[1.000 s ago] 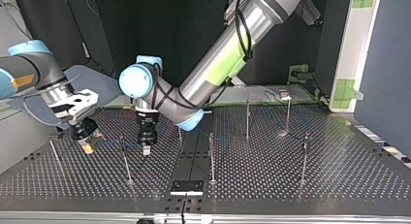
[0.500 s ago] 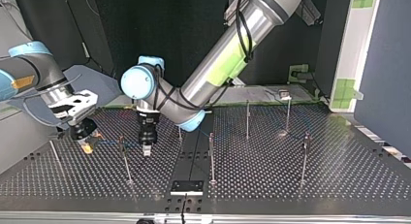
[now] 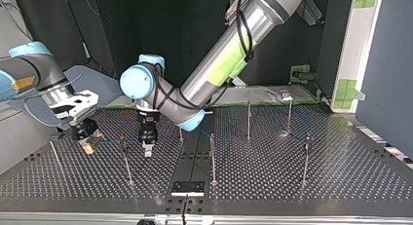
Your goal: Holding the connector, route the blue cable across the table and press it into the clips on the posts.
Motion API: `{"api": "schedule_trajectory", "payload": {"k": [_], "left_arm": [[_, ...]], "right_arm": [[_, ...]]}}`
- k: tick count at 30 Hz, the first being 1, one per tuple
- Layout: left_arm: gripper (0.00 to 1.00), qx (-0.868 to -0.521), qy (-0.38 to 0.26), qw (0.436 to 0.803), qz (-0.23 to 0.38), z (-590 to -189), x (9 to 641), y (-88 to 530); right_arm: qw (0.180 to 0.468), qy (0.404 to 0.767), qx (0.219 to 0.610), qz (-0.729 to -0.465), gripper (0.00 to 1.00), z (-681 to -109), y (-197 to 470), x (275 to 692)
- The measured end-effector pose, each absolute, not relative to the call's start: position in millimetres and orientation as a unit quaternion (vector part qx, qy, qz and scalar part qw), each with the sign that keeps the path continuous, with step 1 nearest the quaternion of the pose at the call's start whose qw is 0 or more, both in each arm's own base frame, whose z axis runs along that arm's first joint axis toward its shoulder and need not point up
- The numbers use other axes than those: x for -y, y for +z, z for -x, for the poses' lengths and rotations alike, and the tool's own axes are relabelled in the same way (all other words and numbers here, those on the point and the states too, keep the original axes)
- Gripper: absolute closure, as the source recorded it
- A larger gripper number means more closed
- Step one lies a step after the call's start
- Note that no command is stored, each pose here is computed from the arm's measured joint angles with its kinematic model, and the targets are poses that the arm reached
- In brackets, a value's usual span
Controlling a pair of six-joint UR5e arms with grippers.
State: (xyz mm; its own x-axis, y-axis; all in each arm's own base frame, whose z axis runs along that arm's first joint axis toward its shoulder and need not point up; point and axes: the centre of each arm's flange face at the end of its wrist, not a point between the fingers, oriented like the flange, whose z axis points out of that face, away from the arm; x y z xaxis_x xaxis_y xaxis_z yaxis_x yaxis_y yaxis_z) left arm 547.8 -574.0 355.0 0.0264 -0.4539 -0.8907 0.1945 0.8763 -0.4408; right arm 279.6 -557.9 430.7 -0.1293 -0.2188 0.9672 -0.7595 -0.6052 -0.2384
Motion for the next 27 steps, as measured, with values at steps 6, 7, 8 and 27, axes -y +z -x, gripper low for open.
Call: {"api": "schedule_trajectory", "payload": {"k": [6, 7, 8, 27], "left_arm": [[0.0, -0.676, -0.227, 0.693, 0.101, -537, 571, 355], [0.0, -0.679, -0.226, 0.691, 0.101, -534, 571, 356], [0.0, -0.683, -0.226, 0.687, 0.1, -529, 570, 358], [0.0, -0.642, -0.322, 0.693, 0.064, -459, 568, 422]], "right_arm": [[0.211, 0.642, 0.391, -0.625, 1.0, -280, 430, 558], [0.211, 0.642, 0.391, -0.625, 1.0, -280, 431, 558], [0.211, 0.642, 0.391, -0.625, 1.0, -280, 431, 558], [0.211, 0.642, 0.391, -0.625, 1.0, -280, 431, 558]]}}
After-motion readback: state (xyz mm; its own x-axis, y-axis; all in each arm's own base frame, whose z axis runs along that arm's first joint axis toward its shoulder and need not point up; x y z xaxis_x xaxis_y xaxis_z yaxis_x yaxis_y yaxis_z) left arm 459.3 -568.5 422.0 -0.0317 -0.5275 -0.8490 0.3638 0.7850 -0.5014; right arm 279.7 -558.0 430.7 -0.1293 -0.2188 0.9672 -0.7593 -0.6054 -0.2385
